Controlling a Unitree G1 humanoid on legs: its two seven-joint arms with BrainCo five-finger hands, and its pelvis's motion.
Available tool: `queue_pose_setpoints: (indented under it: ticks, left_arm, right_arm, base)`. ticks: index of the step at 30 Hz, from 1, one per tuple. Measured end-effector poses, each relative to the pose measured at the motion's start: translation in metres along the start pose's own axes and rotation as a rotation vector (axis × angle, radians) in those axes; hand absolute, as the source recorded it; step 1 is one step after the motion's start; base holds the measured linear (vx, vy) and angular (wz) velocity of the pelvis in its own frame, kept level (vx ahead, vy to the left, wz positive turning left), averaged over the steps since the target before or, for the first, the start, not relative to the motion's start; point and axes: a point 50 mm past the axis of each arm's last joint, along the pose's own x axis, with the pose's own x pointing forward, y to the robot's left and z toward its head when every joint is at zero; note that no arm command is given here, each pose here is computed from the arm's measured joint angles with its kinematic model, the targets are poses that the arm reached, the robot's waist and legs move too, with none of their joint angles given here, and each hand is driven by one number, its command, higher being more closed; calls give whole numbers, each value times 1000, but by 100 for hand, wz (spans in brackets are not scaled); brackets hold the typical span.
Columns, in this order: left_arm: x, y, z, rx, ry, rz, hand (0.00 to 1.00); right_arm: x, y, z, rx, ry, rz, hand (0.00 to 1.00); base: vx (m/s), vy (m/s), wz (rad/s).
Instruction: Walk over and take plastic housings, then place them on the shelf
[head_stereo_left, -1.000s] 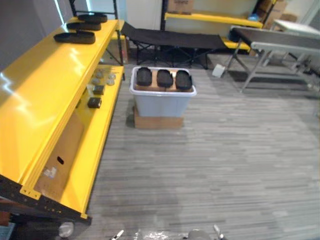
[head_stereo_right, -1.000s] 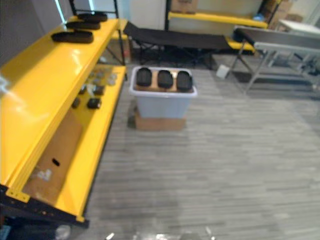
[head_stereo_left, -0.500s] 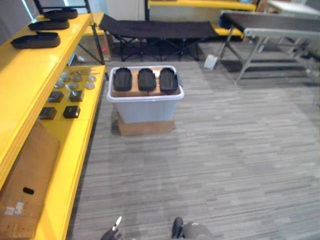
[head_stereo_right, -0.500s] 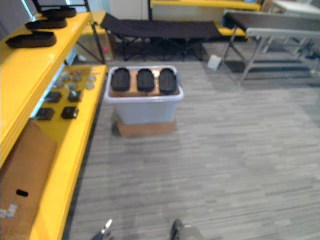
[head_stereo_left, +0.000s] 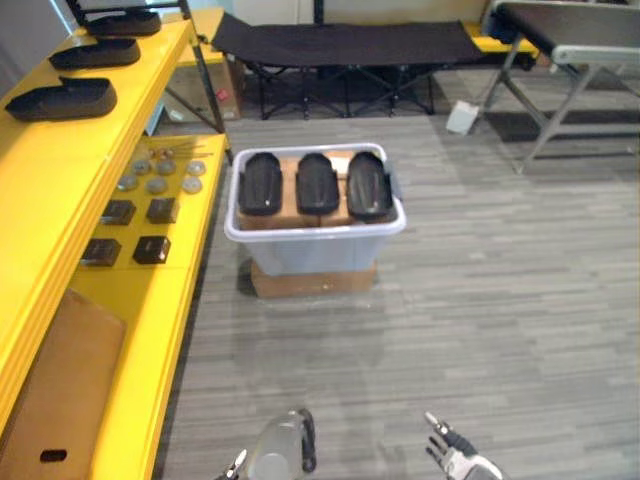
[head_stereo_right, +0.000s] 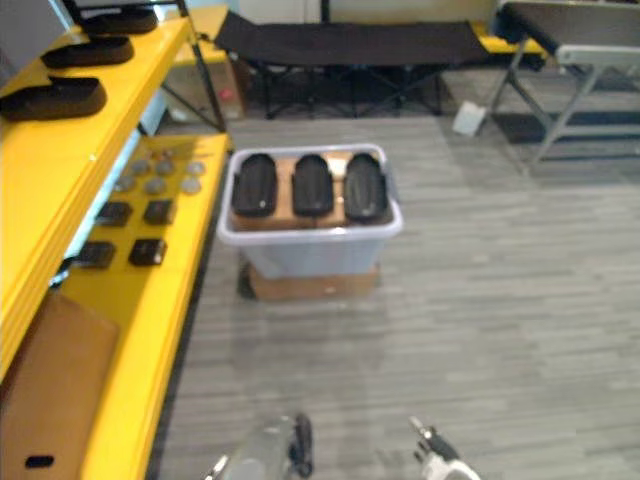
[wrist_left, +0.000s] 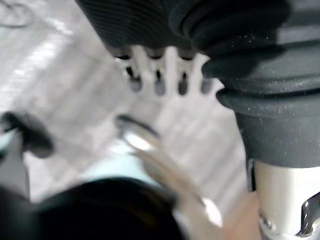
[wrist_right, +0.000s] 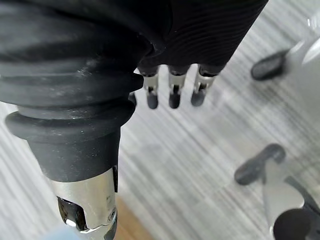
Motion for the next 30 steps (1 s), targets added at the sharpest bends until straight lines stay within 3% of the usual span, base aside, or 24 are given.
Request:
queue_pose_setpoints:
  ticks: [3, 7, 12, 14, 21, 23, 24, 26, 27, 30]
  left_arm:
    - [1, -2, 11, 21, -50, -2, 0]
    - [6, -28, 49, 70, -156, -94, 0]
    - [7, -31, 37, -13, -124, -91, 0]
    - [7, -50, 7, -79, -56, -133, 0]
    - [7, -42, 19, -17, -101, -115, 0]
    - [7, -41, 23, 39, -110, -112, 0]
    - [7, -42, 25, 46, -115, -109, 0]
    - [7, -34, 34, 124, -118, -97, 0]
    - [8, -33, 43, 180, -130, -97, 0]
    - [8, -33, 52, 242, -149, -94, 0]
  right_arm:
    - [0, -2, 7, -60, -39, -11, 0]
    - [2, 7, 13, -81, -69, 7, 0]
    - [0, 1, 6, -121, -30, -3, 0]
    - [-1, -8, 16, -234, -36, -21, 0]
    - [-2, 12, 36, -579, -154, 84, 0]
    - [-8, 37, 43, -826, -243, 243, 0]
    - [-9, 47, 42, -878, -258, 296, 0]
    - [-19, 88, 32, -1076, -330, 526, 0]
    - [-33, 124, 19, -1232, -389, 743, 0]
    - [-75, 192, -4, -1367, -529, 1148, 0]
  base:
    - [458, 53, 26]
    - [409, -89, 51]
    - [491, -282, 50]
    - [364, -222, 35]
    - [216, -82, 18]
    - [162, 204, -12]
    - [172, 254, -9]
    - [138, 191, 6]
    - [126, 186, 20]
    - [111, 119, 14]
